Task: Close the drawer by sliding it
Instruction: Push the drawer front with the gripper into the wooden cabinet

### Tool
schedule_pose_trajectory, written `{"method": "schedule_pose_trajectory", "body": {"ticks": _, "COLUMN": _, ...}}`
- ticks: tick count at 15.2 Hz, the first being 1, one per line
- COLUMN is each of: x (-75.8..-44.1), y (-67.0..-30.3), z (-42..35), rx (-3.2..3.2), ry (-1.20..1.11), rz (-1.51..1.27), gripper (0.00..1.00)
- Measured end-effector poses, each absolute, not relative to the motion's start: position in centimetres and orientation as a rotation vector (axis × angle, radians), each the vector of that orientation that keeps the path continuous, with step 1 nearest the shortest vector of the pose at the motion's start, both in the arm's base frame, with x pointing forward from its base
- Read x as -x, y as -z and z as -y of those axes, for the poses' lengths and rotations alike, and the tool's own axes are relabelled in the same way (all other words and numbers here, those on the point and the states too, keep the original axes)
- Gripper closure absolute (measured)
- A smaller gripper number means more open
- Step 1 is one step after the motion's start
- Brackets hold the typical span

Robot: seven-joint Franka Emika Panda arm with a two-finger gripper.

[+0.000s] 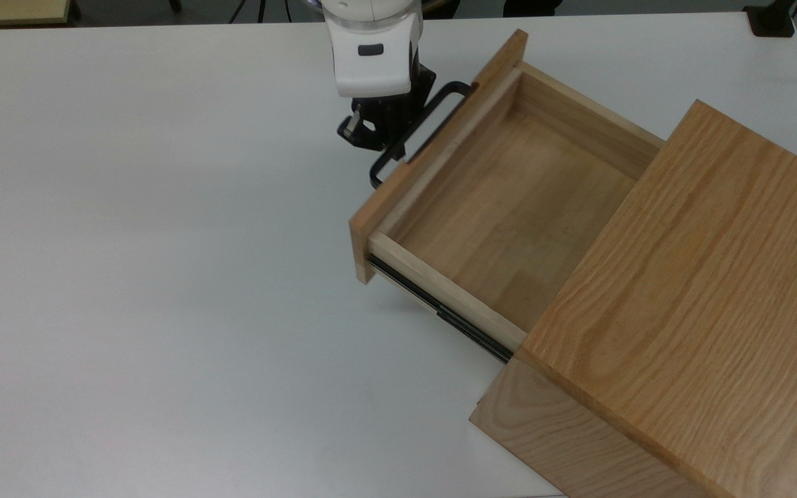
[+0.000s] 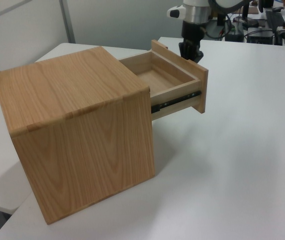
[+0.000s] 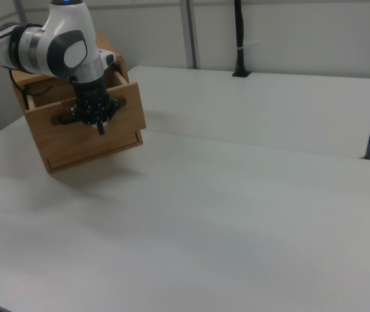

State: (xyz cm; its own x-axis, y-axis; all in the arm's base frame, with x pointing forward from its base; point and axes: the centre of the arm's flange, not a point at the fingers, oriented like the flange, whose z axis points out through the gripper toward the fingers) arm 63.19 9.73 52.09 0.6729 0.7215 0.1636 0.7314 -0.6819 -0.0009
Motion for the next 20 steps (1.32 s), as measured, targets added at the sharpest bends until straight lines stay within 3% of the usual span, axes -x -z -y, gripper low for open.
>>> {"method": "schedule_pose_trajectory", "body": {"ticks": 9, "x": -66.1, "y": -48.8, "z": -19.7, "rx": 2.664, "ry": 0.643, "rz": 1.322, "gripper": 0.99}}
{"method": "schedule_pose_trajectory", "body": {"ticks": 16, "x": -66.8, "y": -51.7, "z": -23.5, "rx": 2.568, "ry": 0.872, "rz": 1.210, "gripper": 0.99}}
{"method": "schedule_pose_trajectory", "body": {"ticks": 20, "x": -66.8, "y": -51.6, "z": -23.7, "rx": 2.569, "ry": 0.881, "rz": 1.195, "gripper": 0.99}}
